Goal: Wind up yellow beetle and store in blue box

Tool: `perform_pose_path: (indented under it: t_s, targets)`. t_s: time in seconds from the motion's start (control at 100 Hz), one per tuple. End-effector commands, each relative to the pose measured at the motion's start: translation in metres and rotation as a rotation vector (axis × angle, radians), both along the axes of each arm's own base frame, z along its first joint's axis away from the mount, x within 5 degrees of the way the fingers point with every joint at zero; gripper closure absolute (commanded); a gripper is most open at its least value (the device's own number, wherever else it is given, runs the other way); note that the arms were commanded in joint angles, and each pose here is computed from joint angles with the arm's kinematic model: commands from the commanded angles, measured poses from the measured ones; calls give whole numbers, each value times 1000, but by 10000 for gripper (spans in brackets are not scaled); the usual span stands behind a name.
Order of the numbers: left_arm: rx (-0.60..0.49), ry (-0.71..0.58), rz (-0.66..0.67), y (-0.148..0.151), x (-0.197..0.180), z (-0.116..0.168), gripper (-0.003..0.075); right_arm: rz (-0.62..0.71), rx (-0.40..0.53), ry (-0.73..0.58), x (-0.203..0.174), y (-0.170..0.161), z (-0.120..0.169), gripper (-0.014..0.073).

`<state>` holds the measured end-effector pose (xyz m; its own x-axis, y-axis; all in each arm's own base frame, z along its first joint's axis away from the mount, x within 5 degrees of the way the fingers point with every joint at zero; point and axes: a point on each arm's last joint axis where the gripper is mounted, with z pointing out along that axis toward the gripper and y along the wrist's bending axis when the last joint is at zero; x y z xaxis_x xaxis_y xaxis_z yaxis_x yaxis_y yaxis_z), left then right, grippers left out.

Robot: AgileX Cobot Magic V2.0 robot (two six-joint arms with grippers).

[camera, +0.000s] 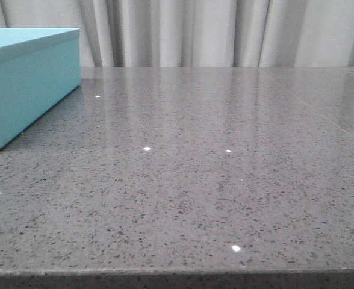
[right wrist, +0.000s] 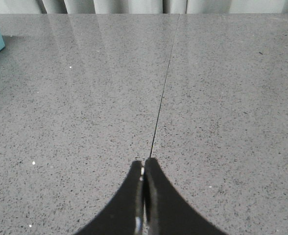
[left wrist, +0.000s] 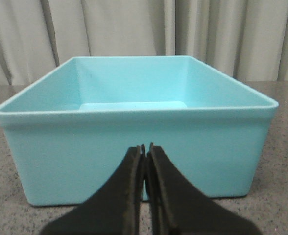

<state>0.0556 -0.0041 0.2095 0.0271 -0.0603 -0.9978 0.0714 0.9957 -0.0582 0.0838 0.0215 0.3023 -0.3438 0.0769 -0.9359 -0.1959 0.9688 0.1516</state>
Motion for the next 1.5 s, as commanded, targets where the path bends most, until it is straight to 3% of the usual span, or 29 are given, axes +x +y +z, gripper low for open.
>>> perform_pose_path:
  t_s: [0.0, 0.14, 1.49]
  targets:
    - [-43, -135, 11, 1, -3, 8, 739, 8, 7, -106, 1, 1, 15, 664]
    - [-53, -89, 8, 1, -2, 1, 739, 8, 7, -106, 2, 1, 15, 664]
    - [-55, -90, 10, 1, -2, 0, 739, 5, 8, -111, 1, 0, 16, 664]
